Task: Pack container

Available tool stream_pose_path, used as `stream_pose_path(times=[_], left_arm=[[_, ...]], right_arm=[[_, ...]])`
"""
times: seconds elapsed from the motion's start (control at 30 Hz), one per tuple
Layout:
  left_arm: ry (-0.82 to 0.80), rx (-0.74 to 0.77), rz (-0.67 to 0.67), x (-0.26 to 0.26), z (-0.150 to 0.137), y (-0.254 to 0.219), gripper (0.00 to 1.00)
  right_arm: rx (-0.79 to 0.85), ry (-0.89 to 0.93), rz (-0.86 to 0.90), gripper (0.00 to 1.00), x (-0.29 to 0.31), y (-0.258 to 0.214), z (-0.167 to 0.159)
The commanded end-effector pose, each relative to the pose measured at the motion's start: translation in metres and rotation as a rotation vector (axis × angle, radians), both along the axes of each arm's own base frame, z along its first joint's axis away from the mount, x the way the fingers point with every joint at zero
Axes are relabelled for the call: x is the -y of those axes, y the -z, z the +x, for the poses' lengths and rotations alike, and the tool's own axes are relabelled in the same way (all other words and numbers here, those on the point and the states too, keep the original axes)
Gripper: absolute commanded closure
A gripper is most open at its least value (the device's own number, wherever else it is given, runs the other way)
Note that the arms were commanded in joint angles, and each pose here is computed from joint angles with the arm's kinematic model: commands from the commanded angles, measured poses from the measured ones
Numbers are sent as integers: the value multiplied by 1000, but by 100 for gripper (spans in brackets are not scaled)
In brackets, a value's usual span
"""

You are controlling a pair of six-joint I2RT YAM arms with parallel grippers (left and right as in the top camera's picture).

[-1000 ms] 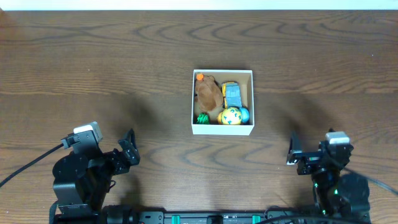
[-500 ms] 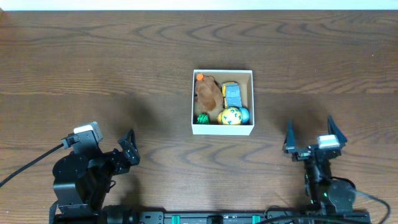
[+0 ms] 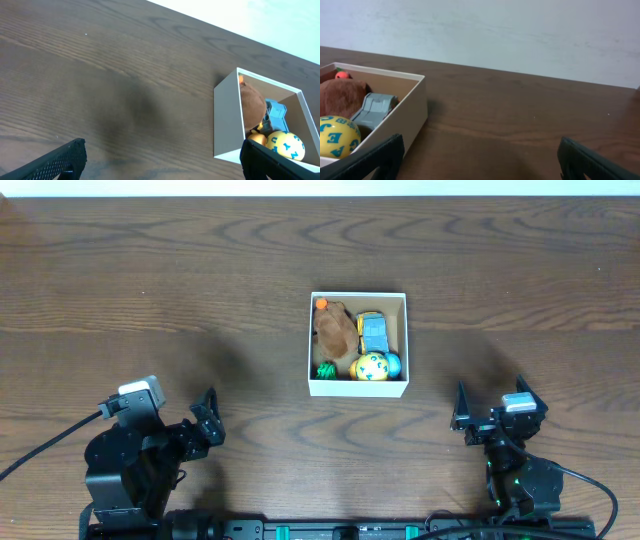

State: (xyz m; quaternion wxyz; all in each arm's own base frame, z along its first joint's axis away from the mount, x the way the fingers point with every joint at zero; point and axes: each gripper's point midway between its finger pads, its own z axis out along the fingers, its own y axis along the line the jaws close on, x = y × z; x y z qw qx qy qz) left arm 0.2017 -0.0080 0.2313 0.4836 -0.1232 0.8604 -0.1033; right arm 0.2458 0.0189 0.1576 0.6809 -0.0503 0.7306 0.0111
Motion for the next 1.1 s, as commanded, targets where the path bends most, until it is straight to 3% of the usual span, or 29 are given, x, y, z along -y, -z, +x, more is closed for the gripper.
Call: stream_pose_path(times=[0.0,0.77,0.9,1.07], left_arm=[[-5,-2,12,-2,0,1,2],[-5,-34,13,-2,-7,8,2],[26,-80,56,-1,-23,22,2],[119,-8,214,-1,-31,36,2]], right_arm=[[-1,4,24,1,1,0,0],[-2,4,24,1,1,0,0],[-2,4,24,1,1,0,0],[-2,4,24,1,1,0,0]])
